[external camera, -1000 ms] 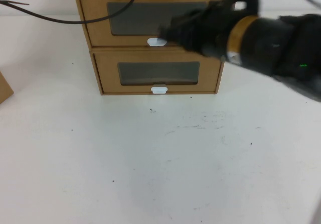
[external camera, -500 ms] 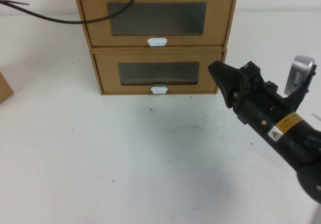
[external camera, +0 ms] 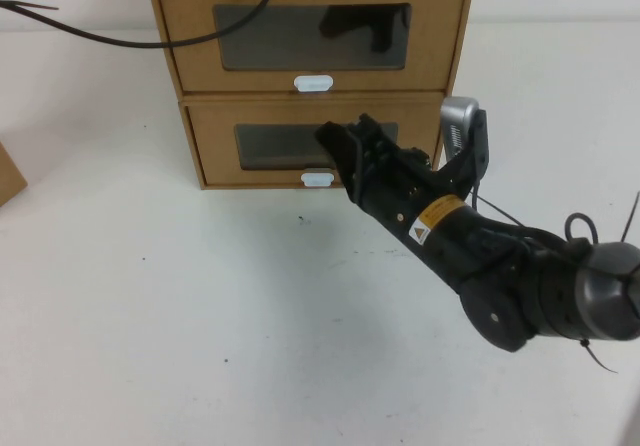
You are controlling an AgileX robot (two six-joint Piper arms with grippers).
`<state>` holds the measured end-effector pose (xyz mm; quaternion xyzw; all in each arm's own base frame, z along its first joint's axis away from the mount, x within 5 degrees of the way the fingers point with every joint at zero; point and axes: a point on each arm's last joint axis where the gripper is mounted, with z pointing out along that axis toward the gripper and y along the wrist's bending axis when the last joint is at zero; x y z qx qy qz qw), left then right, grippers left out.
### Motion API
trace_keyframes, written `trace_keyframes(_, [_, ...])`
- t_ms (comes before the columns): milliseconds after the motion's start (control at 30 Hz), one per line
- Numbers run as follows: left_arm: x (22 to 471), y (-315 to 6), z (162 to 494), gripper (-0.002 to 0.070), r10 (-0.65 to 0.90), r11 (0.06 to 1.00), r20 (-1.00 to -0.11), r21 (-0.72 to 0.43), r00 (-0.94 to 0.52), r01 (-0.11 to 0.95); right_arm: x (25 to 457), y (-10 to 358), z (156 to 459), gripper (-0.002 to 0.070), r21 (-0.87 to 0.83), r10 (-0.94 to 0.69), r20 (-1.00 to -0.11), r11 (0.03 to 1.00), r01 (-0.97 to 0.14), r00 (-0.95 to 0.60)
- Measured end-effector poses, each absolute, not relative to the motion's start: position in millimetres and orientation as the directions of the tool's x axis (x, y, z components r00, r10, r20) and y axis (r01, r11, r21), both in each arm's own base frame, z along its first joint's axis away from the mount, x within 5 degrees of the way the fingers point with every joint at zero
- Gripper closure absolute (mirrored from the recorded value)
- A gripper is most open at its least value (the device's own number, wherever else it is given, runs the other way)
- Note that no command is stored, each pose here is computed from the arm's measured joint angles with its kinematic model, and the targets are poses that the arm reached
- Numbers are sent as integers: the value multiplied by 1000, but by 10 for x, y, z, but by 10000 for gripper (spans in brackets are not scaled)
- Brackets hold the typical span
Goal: Open the shoe box
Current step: 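Pull the top drawer of the cardboard box fully open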
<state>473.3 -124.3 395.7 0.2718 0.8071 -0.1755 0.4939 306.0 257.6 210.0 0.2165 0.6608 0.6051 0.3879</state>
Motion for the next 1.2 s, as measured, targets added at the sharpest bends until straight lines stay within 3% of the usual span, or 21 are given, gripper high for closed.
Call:
trace_keyframes(200, [4733, -1243, 3957, 680, 268, 790, -893, -12, -362, 613, 3181, 2576, 1997, 694, 986, 819, -169, 137, -99, -548])
trace_keyframes(433, [4733, -1243, 3957, 680, 270, 789, -893, -9, -361, 614, 3336, 2685, 1994, 689, 990, 842, -138, 97, -106, -522])
trace_keyframes(533, [4733, -1243, 3957, 680, 271, 789, -892, -10, -361, 615, 3387, 2736, 1986, 652, 987, 840, -146, 87, -135, -523])
trace_keyframes(800, [4733, -1243, 3957, 680, 272, 788, -892, -8, -360, 615, 3408, 2786, 2041, 461, 983, 838, -148, 68, -169, -525])
trace_keyframes(1200, [4732, -1244, 3956, 680, 279, 786, -892, -1, -356, 619, 3503, 2835, 2167, 438, 981, 854, -152, 67, -184, -498])
